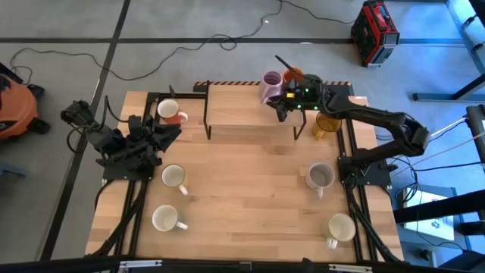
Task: Place coffee mugs
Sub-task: Put the violet mug on the shelf
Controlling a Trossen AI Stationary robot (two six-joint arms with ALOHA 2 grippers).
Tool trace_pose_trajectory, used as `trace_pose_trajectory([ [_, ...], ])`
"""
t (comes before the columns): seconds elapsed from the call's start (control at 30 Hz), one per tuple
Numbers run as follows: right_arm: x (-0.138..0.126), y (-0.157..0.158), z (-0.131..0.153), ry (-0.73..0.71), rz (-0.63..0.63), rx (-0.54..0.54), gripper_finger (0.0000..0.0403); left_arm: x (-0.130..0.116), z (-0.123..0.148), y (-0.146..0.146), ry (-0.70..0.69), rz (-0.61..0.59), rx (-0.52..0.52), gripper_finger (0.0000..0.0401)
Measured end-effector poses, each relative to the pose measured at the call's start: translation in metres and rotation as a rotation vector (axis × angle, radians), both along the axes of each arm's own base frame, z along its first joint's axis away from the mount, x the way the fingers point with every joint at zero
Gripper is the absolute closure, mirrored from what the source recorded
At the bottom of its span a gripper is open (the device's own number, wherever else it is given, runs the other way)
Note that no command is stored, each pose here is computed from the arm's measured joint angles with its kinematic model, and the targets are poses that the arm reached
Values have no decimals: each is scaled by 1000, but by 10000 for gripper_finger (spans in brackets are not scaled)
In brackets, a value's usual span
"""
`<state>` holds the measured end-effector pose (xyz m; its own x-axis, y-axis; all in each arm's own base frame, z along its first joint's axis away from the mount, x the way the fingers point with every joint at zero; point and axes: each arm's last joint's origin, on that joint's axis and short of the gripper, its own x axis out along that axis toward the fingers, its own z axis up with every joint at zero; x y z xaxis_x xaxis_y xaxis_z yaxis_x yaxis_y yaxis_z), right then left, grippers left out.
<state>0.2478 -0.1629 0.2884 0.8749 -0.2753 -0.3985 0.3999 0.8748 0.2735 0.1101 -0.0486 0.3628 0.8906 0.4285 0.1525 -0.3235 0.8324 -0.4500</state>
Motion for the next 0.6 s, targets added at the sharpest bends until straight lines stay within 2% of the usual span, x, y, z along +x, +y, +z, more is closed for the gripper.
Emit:
trace_pose_trajectory([
  [0.2, -8, 4, 41, 48, -37, 2, 281, 0, 0, 0, 0, 0, 0, 287],
  [0.4, -14, 5, 70, 137, -82, -61, 281, 0, 0, 0, 0, 0, 0, 287],
  [0.6, -24, 5, 96, 211, -254, -118, 281, 0, 0, 0, 11, 4, 23, 287],
])
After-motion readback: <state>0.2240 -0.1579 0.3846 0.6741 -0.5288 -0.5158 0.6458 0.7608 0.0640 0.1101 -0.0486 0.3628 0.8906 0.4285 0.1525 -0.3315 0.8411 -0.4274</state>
